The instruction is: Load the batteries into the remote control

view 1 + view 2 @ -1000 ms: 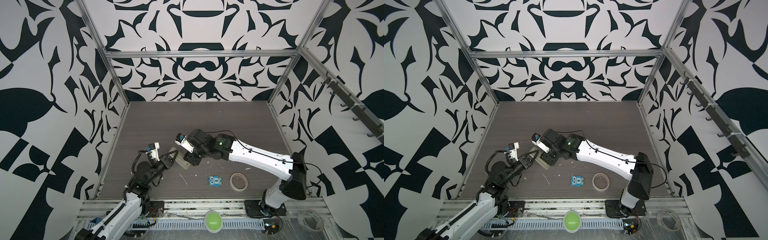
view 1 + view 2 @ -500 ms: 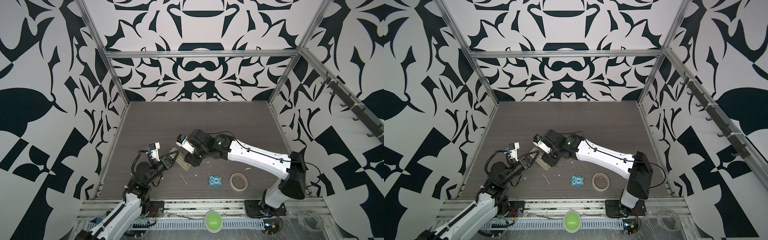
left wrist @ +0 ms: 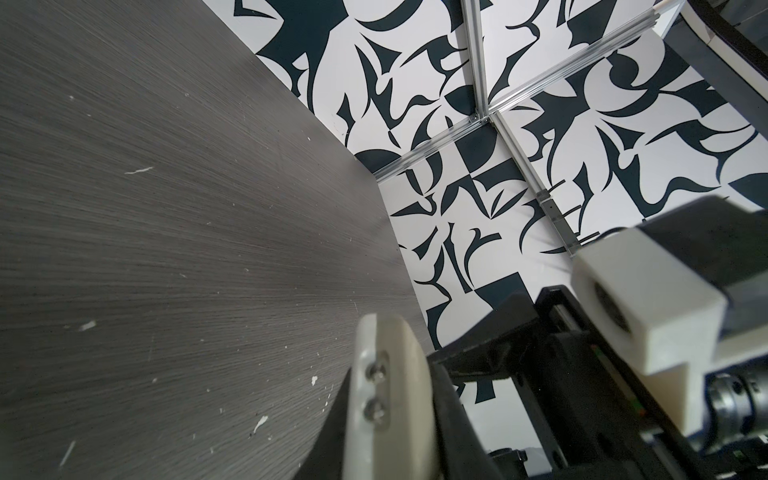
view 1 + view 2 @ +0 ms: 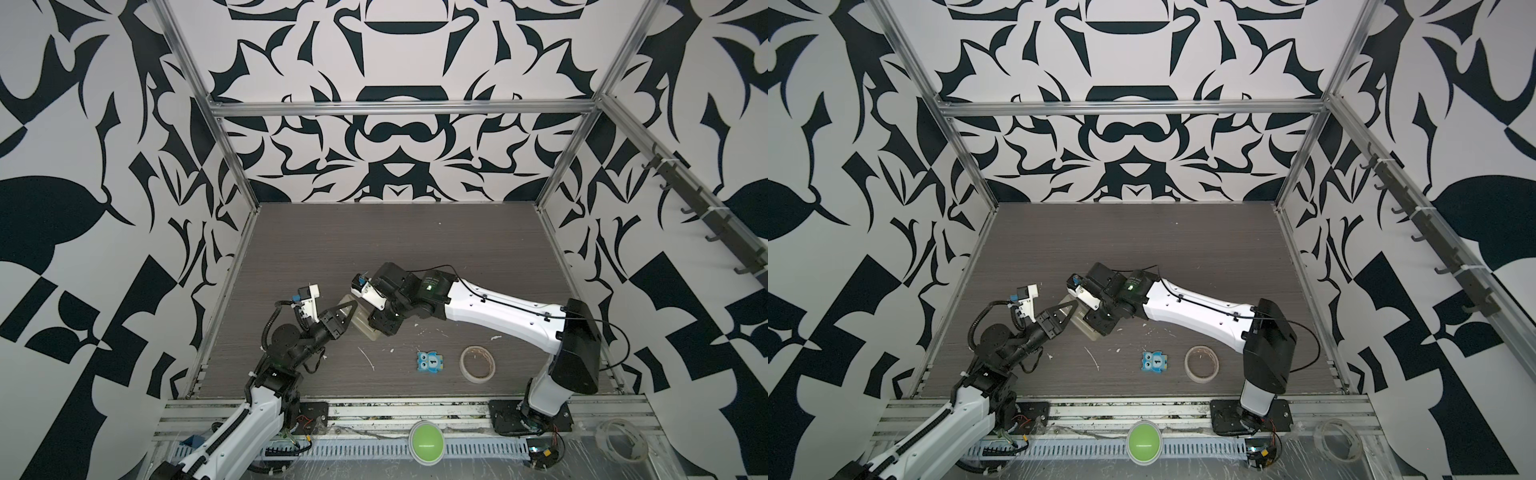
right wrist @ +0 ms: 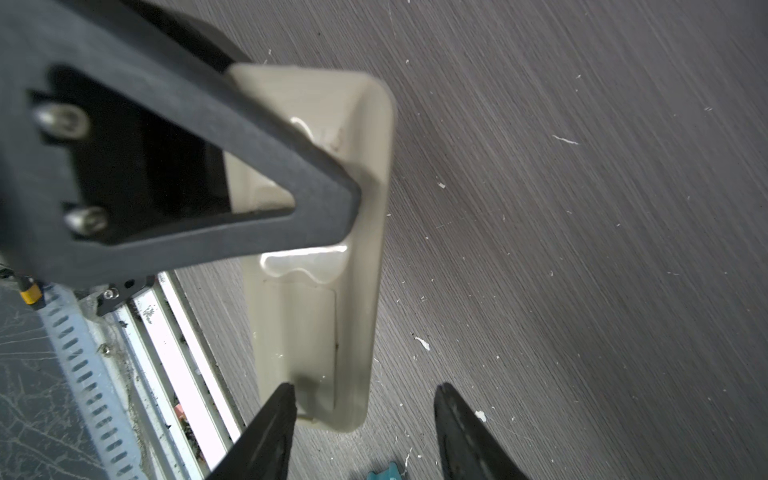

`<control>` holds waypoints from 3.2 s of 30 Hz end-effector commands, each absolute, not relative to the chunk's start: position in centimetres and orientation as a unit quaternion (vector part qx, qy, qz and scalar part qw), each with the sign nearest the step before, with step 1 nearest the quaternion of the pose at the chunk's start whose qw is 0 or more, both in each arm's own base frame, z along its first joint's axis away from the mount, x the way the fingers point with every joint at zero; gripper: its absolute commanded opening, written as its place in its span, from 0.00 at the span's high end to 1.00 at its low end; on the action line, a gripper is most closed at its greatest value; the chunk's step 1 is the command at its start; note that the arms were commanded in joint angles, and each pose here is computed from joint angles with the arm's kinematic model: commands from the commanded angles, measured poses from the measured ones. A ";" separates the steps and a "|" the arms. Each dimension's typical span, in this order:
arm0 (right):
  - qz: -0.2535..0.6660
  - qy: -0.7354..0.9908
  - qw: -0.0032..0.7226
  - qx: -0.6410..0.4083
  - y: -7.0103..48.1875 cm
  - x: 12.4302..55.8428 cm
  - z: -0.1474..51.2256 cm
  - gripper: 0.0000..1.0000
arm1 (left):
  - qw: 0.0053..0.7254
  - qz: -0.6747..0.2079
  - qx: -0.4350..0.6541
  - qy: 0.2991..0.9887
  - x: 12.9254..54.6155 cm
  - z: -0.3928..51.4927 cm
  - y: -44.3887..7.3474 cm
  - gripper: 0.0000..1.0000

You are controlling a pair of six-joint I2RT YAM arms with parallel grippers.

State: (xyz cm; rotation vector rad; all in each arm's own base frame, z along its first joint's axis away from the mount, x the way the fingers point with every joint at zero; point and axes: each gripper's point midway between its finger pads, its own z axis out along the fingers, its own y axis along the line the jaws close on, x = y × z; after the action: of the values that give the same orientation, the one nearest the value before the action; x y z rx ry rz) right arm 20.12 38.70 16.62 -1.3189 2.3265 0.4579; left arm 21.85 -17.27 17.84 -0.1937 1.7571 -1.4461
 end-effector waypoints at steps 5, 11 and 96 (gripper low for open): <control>0.144 0.850 0.210 -0.461 38.2 21.2 14.6 0.43 | 0.421 -0.597 -0.070 0.679 21.2 18.5 -17.3 1.00; 0.149 0.853 0.209 -0.454 38.4 21.7 13.8 0.43 | 0.421 -0.600 -0.068 0.677 21.3 18.7 -17.4 1.00; 0.254 0.781 0.301 -0.485 42.0 20.5 16.9 0.93 | 0.412 -0.580 -0.159 0.684 23.7 19.0 -16.2 0.99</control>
State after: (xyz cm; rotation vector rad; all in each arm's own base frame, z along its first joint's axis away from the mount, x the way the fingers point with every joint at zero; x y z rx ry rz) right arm 20.15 40.95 13.85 -1.3183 2.1660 0.6249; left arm 23.59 -15.85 17.08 -0.4328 1.7511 -1.4392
